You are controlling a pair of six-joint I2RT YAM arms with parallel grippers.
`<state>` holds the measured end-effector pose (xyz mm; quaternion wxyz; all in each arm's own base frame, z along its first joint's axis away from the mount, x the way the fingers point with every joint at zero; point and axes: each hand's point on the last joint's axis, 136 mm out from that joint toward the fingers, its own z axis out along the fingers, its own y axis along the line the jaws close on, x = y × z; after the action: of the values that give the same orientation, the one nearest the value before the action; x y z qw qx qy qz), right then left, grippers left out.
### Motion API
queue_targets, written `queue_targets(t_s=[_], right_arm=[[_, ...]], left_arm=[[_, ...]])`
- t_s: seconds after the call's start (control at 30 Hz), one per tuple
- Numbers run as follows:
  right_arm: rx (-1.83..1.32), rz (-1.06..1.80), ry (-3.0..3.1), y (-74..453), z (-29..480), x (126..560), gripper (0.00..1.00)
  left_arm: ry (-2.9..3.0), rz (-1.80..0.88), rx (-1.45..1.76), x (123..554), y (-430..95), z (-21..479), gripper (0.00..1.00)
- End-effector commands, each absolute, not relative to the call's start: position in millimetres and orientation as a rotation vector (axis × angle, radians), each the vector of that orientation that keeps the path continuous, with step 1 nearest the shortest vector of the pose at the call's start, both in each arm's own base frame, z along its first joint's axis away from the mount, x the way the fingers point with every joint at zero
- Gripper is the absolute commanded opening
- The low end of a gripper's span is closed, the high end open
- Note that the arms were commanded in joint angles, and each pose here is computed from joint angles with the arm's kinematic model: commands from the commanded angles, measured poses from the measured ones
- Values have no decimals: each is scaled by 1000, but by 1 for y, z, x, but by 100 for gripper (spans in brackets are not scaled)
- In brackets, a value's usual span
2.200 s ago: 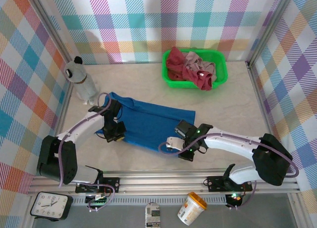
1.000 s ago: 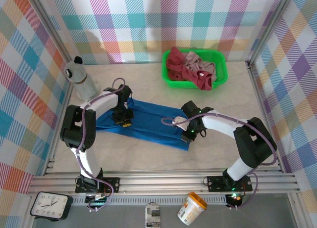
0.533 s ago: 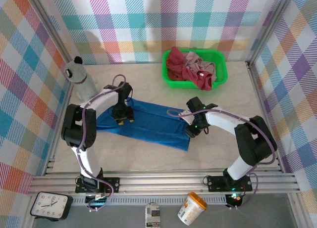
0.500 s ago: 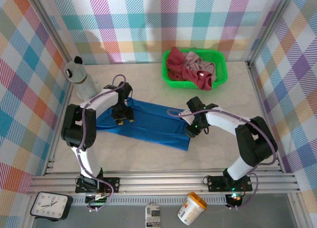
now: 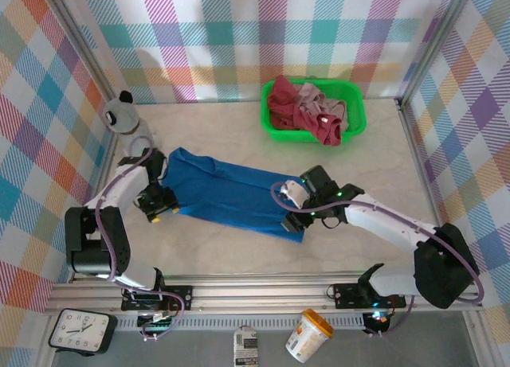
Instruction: Fold and stack the tank tops
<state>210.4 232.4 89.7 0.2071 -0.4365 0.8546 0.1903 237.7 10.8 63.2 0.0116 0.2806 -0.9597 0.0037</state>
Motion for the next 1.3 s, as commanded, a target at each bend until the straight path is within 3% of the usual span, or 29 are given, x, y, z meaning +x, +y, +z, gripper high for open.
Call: queue_targets(t_s=[0.0,0.17,0.53,0.87,1.27], right_arm=[[-1287,591,2311,263,82,205,64],[-1356,523,2304,272,72,208,64],[-1409,402,2349,265,59,215,65],[-1476,329,2381,257,49,213,64],[-1485,304,2439,249,39,208,62]], left_arm=[[-3009,-43,962,238,41,56,53],[-3019,-136,1018,250,78,50,53],[-3022,-168,976,285,97,45,49],[-3004,-77,942,312,93,40,33],[-2972,2,866,332,72,34,24]])
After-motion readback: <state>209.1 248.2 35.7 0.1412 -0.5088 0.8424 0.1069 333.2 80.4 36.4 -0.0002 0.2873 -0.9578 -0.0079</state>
